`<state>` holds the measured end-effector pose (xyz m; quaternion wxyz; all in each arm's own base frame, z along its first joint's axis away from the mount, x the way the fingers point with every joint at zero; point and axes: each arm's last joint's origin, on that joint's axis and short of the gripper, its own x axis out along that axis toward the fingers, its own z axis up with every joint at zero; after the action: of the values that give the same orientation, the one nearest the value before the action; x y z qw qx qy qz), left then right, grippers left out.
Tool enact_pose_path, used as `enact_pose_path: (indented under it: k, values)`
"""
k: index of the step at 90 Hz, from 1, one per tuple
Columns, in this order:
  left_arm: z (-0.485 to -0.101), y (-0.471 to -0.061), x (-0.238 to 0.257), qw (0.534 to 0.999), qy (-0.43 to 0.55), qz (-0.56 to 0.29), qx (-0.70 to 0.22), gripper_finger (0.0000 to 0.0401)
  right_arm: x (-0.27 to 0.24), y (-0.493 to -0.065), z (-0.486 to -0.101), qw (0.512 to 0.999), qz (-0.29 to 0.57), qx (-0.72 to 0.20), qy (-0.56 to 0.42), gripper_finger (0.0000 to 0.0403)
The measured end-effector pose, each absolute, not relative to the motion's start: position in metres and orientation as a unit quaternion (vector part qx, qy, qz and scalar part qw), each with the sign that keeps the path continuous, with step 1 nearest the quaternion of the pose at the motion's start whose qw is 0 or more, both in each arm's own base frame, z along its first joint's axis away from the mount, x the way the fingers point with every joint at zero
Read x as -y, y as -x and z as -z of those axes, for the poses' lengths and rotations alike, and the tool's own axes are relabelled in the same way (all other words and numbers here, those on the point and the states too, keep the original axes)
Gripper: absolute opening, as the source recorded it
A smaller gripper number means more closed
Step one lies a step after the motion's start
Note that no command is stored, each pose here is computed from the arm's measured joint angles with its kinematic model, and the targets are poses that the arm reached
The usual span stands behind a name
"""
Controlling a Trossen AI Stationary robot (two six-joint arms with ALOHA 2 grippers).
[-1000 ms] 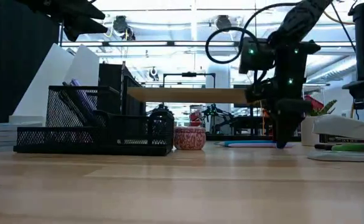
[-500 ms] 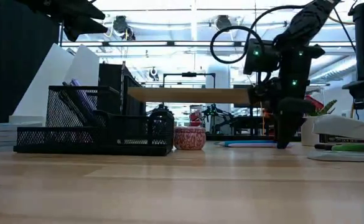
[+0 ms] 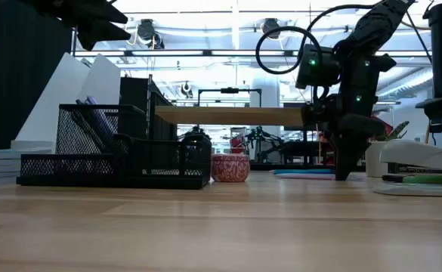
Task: Stock shelves
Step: Put the purple pen into the desk organizer
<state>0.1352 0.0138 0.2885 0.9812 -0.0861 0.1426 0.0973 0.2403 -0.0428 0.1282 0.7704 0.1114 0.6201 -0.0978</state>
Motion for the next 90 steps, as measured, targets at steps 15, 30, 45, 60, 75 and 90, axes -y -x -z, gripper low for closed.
enact_pose_path:
  k: [15, 30, 45, 60, 75, 90]
  values:
    - [-0.289, -0.135, -0.014, 0.981, 0.086, -0.097, -0.142, 0.0196, 0.036, -0.24, -0.138, 0.784, 0.068, -0.601, -0.141, 0.0002]
    - [-0.289, -0.135, -0.014, 0.981, 0.086, -0.097, -0.142, 0.0196, 0.023, -0.24, -0.145, 0.792, 0.035, -0.589, -0.16, 0.0004]
    - [-0.289, -0.137, -0.014, 0.982, 0.083, -0.096, -0.137, 0.0196, 0.009, -0.244, -0.147, 0.797, 0.024, -0.579, -0.168, 0.0003]
    - [-0.287, -0.145, -0.014, 0.982, 0.083, -0.092, -0.144, 0.0196, -0.002, -0.249, -0.149, 0.81, 0.03, -0.559, -0.174, 0.0002]
    - [-0.283, -0.155, -0.015, 0.98, 0.083, -0.092, -0.156, 0.0196, -0.001, -0.249, -0.149, 0.798, 0.11, -0.547, -0.228, 0.0001]
    - [-0.278, -0.162, -0.016, 0.977, 0.083, -0.092, -0.172, 0.0196, -0.001, -0.253, -0.151, 0.802, 0.132, -0.527, -0.247, 0.0036]
